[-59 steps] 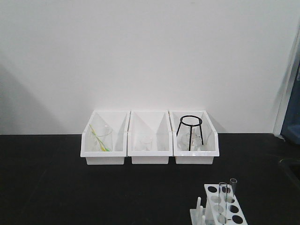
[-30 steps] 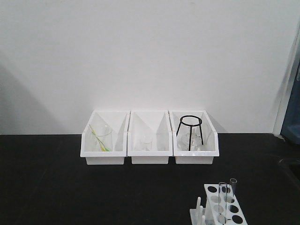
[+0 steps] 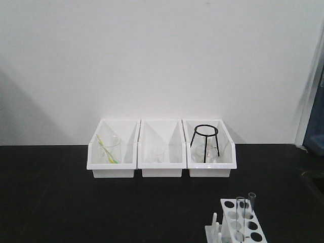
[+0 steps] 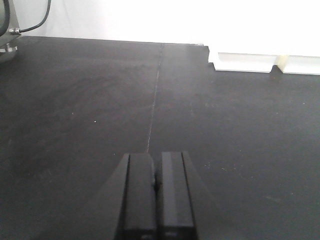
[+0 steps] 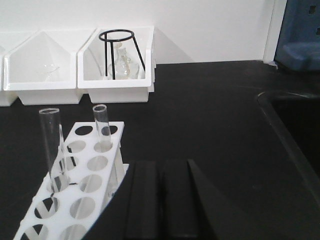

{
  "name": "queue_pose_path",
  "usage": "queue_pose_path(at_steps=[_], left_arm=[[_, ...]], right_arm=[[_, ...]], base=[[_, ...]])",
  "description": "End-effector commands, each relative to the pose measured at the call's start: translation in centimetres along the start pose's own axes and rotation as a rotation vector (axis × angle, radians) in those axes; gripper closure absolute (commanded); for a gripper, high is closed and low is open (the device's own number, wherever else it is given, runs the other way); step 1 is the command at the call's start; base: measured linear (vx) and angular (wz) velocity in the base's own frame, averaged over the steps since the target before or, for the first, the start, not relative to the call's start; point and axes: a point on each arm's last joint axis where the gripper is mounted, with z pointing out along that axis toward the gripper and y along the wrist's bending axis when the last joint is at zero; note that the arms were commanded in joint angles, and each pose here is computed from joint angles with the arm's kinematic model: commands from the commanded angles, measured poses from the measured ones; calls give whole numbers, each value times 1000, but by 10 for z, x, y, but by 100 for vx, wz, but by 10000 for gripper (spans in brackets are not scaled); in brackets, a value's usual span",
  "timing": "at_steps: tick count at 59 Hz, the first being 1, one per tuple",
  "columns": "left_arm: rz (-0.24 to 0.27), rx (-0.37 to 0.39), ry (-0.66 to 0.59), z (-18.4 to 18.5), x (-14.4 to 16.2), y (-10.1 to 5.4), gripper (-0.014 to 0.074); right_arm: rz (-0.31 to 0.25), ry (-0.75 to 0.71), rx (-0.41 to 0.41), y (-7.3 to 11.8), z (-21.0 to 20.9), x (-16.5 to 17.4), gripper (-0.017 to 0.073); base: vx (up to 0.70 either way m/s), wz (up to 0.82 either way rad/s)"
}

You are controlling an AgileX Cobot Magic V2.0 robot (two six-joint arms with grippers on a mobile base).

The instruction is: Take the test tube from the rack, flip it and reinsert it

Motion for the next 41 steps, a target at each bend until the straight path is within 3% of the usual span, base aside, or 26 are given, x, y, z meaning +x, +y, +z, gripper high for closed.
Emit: queue_pose_path(at_steps=[1, 14, 21, 26, 35, 41], left_arm=[[-3, 23, -96, -1, -8, -2, 600], [-3, 23, -96, -1, -8, -2, 600], [-3, 23, -96, -1, -8, -2, 600], [-3, 23, -96, -1, -8, -2, 600], [-3, 23, -96, -1, -8, -2, 600], [-3, 23, -96, -1, -8, -2, 600]], right_arm=[[1, -111, 5, -1, 4, -19, 310], [-3, -100, 7, -1, 16, -15, 85], [-70, -119, -17, 2, 28, -14, 28], [-110, -156, -69, 7, 35, -14, 27], [-84, -177, -217, 19, 52, -6, 27], [-139, -196, -347, 31, 61, 0, 27]], base=[[0, 0], [0, 0], [0, 0], [0, 0], [0, 0], [0, 0]])
